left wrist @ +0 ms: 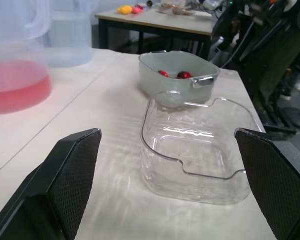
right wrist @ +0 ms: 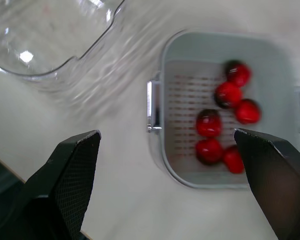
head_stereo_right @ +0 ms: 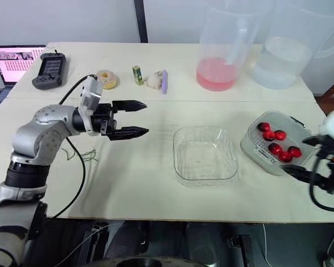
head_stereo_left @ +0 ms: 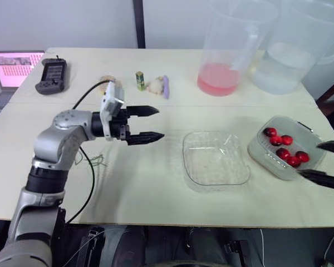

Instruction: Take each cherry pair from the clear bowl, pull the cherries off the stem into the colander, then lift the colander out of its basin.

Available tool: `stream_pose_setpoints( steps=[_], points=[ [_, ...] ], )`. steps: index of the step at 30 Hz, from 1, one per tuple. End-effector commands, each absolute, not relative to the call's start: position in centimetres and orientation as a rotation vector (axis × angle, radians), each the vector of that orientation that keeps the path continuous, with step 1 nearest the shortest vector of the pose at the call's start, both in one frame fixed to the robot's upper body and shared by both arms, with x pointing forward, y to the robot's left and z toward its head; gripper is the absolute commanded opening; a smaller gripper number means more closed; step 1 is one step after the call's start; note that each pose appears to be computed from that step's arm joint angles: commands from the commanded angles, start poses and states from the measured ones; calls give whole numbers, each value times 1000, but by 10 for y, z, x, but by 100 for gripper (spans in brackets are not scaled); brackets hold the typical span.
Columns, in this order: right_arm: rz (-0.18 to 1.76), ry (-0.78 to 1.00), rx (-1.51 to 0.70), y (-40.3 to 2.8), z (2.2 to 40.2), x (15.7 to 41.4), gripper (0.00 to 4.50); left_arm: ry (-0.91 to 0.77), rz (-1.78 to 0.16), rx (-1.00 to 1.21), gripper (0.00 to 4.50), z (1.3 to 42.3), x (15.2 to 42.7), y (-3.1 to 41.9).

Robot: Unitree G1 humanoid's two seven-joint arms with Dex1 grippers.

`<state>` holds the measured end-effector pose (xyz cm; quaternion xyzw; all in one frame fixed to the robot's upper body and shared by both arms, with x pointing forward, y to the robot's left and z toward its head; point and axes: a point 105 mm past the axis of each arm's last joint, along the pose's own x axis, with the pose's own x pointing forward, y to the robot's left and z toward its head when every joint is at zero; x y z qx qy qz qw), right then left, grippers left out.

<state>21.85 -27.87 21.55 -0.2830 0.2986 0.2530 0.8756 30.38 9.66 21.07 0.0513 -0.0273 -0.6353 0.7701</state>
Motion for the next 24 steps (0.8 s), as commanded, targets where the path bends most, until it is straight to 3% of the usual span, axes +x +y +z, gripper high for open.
stream_pose_setpoints(
  steps=[1,4,5,7,9,19,22,24],
  points=[
    [518,656,-619,-275,201,233,450,-134,-1360,118,448,220,294,86],
    [496,721,-613,-277,186,240,450,-131,-1344,103,448,217,286,83],
    [507,736,-599,-275,182,241,409,-127,-1337,106,450,216,285,84],
    [516,742,-586,-271,177,243,370,-123,-1320,115,450,215,284,85],
    [504,747,-596,-274,174,247,291,-127,-1301,117,450,217,285,86],
    [471,757,-601,-281,170,257,291,-152,-1278,103,450,225,285,83],
    [478,733,-598,-279,172,262,221,-152,-1281,97,450,226,285,81],
    [496,744,-604,-278,170,260,132,-151,-1282,93,450,227,285,80]
  ],
)
